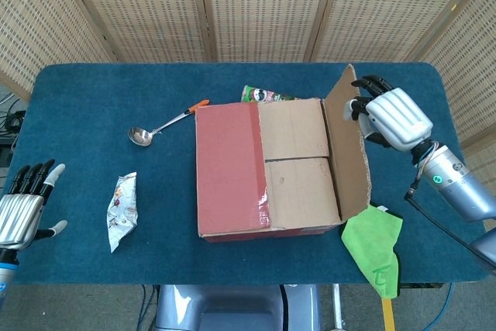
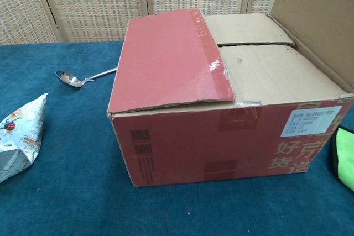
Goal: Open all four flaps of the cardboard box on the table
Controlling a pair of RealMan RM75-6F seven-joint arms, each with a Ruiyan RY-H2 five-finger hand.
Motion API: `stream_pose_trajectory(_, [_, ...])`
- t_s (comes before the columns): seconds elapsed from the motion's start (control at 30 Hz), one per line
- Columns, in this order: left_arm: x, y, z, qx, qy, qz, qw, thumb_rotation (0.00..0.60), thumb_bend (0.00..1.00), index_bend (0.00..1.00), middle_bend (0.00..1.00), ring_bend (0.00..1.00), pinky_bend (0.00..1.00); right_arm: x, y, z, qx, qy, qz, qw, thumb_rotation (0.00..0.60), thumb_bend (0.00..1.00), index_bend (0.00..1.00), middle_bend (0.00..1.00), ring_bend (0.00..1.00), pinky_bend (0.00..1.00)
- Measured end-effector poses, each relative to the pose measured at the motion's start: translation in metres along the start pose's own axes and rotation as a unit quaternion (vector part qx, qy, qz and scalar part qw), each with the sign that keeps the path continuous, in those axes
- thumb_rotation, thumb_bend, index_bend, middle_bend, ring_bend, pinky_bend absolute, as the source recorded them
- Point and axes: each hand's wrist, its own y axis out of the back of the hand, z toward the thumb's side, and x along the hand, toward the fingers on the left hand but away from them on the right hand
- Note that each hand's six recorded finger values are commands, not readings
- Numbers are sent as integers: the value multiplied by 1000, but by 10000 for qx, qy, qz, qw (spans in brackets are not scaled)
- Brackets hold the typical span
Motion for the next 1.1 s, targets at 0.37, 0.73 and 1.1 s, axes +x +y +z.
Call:
stream_pose_trajectory(0.37, [0, 0, 1, 14, -10, -2, 10000, 600, 8, 14, 0, 0, 0, 5, 3, -8, 81, -105, 10, 9999, 600, 638, 471, 421, 122, 105])
stream_pose_trajectory(0.73, [1, 0, 3, 46, -53, -4, 10000, 600, 7, 15, 0, 0, 0, 12, 13, -22, 222, -308, -88, 9992, 600, 569, 435, 356, 75, 89])
stream_pose_trajectory(1.1, [8, 7, 12, 142, -278, 59, 9995, 600, 6, 14, 0, 0, 0, 23, 5, -33, 159, -520, -72, 9985, 600, 555, 373, 292, 39, 88])
